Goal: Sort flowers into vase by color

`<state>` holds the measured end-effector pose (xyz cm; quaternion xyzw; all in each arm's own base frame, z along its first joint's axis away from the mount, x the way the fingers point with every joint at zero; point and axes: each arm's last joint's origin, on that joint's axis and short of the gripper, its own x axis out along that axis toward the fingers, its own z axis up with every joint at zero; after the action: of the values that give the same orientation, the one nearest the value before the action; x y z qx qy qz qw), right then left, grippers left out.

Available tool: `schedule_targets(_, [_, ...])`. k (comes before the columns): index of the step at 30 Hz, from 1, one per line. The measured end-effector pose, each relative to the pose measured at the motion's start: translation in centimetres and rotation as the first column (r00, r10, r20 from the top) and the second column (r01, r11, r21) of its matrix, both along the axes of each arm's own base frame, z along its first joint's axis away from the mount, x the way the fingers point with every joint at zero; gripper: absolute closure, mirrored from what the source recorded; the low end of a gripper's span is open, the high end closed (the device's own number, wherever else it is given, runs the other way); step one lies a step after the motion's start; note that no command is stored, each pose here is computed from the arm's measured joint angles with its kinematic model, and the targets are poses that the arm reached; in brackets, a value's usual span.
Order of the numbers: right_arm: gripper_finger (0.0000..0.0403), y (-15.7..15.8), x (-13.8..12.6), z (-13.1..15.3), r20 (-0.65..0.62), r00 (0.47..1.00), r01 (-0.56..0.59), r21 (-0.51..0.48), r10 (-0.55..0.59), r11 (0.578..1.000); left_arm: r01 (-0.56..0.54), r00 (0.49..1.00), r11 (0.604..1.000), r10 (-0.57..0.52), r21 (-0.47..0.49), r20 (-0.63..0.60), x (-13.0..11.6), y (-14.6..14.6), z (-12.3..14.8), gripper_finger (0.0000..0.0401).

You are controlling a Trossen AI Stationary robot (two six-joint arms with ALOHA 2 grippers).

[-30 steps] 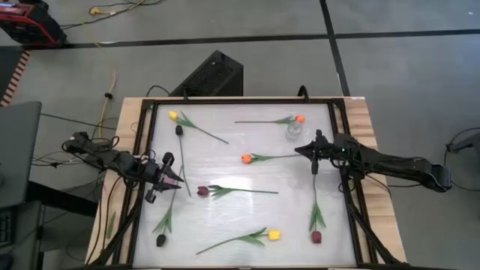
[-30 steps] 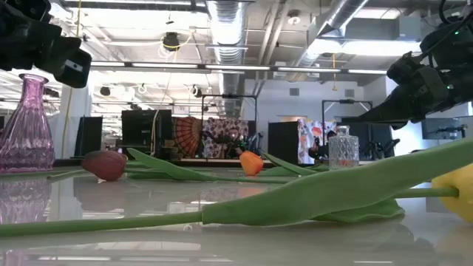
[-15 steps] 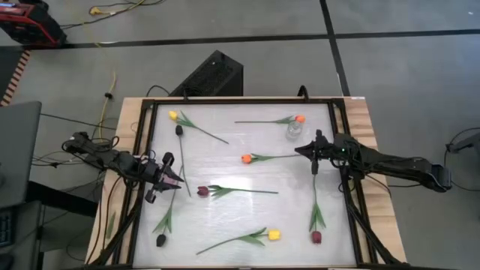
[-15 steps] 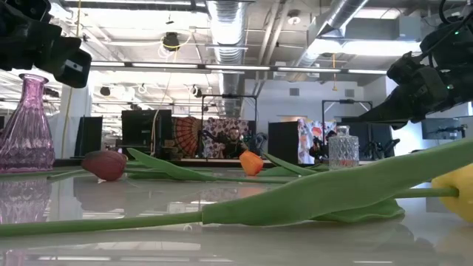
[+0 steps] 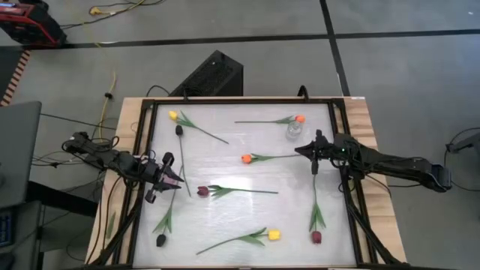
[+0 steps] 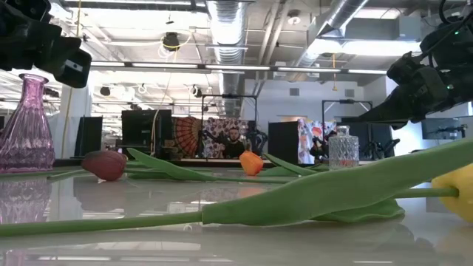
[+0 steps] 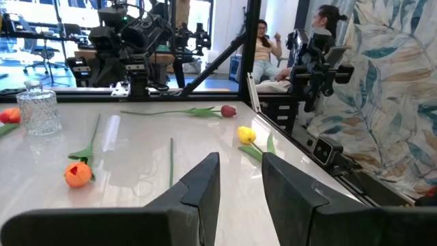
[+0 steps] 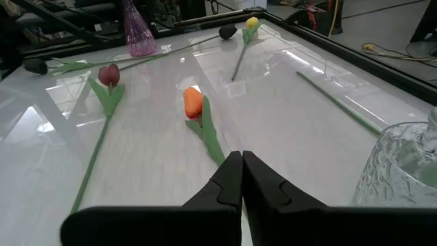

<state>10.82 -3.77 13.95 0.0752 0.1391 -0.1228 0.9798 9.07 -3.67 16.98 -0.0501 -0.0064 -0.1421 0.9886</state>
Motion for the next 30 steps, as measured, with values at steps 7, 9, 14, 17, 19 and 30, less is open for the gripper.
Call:
schedule_targets(7, [0.0368, 0.0, 0.0, 0.0, 0.000, 1.000, 0.000, 0.000, 0.000, 1.000, 0.000, 1.000, 1.000, 0.000, 0.000, 0.000, 0.0, 0.0, 0.0, 0.0304])
schedule_targets(9, [0.0368, 0.0, 0.0, 0.0, 0.000, 1.000, 0.000, 0.000, 0.000, 1.000, 0.000, 1.000, 1.000, 0.000, 0.000, 0.000, 0.0, 0.0, 0.0, 0.0304])
schedule_targets(14, [0.0368, 0.0, 0.0, 0.0, 0.000, 1.000, 0.000, 0.000, 0.000, 1.000, 0.000, 1.000, 1.000, 0.000, 0.000, 0.000, 0.0, 0.0, 0.0, 0.0304])
schedule_targets(17, [0.0368, 0.0, 0.0, 0.0, 0.000, 1.000, 0.000, 0.000, 0.000, 1.000, -0.006, 1.000, 1.000, 0.006, 0.016, 0.008, 0.0, 0.0, 0.0, 0.0304])
schedule_targets(19, [0.0368, 0.0, 0.0, 0.0, 0.000, 1.000, 0.000, -0.001, 0.000, 1.000, -0.018, 1.000, 1.000, 0.018, -0.006, 0.021, 0.0, 0.1, 0.2, 0.0304])
schedule_targets(30, [0.0368, 0.0, 0.0, 0.1, 0.012, 1.000, 0.003, 0.007, -0.003, 1.000, -0.122, 0.989, 0.898, 0.146, -0.422, 0.024, 0.0, 0.6, 1.4, 0.0304])
